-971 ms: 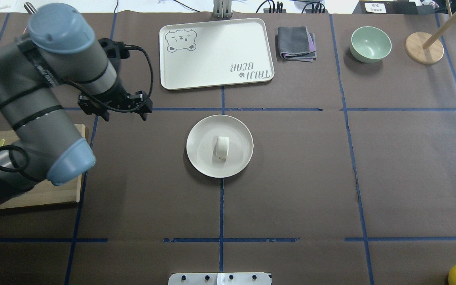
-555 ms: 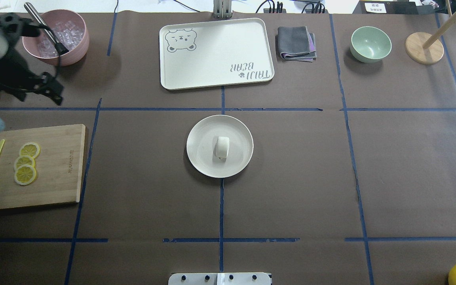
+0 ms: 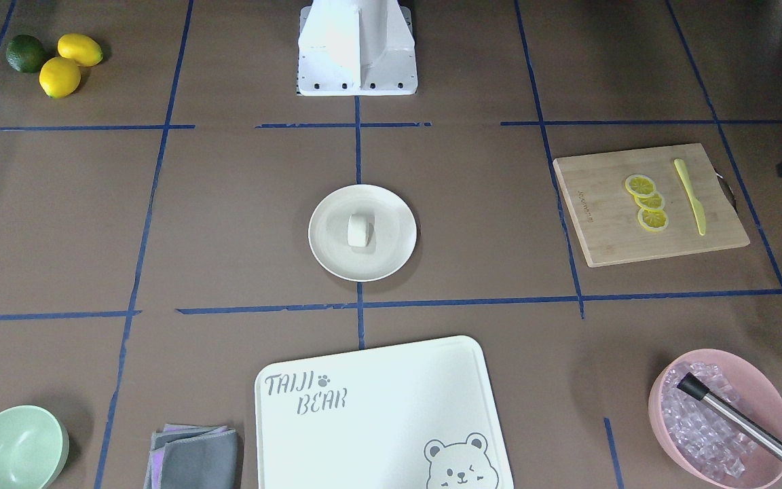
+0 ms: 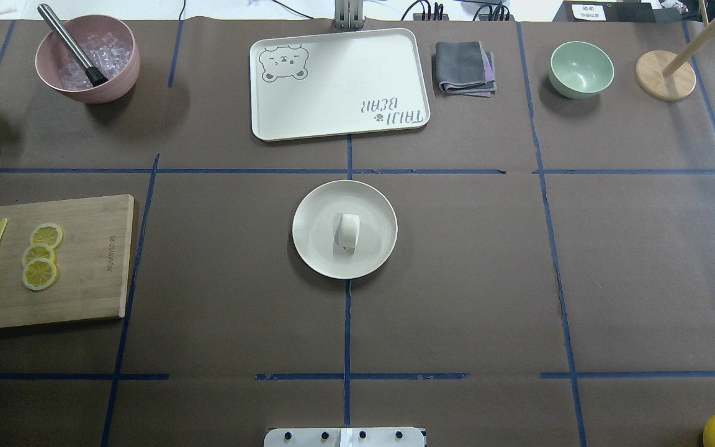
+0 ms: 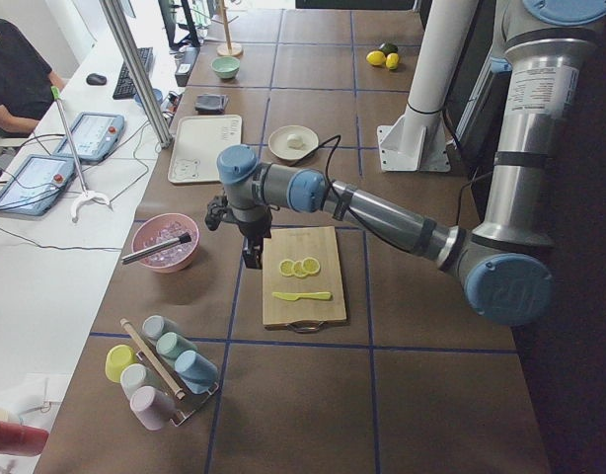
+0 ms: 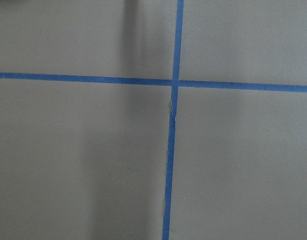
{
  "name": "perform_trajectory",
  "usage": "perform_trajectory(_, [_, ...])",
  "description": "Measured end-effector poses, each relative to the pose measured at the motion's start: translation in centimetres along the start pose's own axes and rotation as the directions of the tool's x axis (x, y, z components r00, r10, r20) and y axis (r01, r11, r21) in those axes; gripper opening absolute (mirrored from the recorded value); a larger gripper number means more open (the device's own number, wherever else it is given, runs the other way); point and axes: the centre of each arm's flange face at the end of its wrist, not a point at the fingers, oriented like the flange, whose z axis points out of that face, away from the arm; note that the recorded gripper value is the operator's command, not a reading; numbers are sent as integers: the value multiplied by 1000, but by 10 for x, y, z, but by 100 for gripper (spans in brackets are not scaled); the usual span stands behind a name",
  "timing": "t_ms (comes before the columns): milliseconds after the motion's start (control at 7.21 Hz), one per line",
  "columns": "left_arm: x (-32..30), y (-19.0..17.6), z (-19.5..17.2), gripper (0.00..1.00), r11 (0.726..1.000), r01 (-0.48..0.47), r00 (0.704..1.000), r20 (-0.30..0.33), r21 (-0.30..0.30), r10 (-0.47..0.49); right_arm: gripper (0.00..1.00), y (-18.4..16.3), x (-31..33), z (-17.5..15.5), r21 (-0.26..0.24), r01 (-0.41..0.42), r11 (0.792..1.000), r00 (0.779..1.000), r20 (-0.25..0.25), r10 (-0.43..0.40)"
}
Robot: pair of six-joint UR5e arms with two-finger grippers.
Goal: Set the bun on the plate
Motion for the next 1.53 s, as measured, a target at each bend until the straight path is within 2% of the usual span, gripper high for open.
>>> perform_trajectory(139, [-51,15,7,100,1000,-5,1000,-4,-10,5,100,0,0,0,1,0,1000,1000,0,0])
perform_trajectory(416, [-98,37,20,100,1000,4,1000,-8,-8,-4,100,0,0,0,1,0,1000,1000,-1,0])
perform_trajectory(1526, [-116,49,17,100,999,34,999,-7,10,-34,100,2,2,1,1,3,1000,1000,-7,-3])
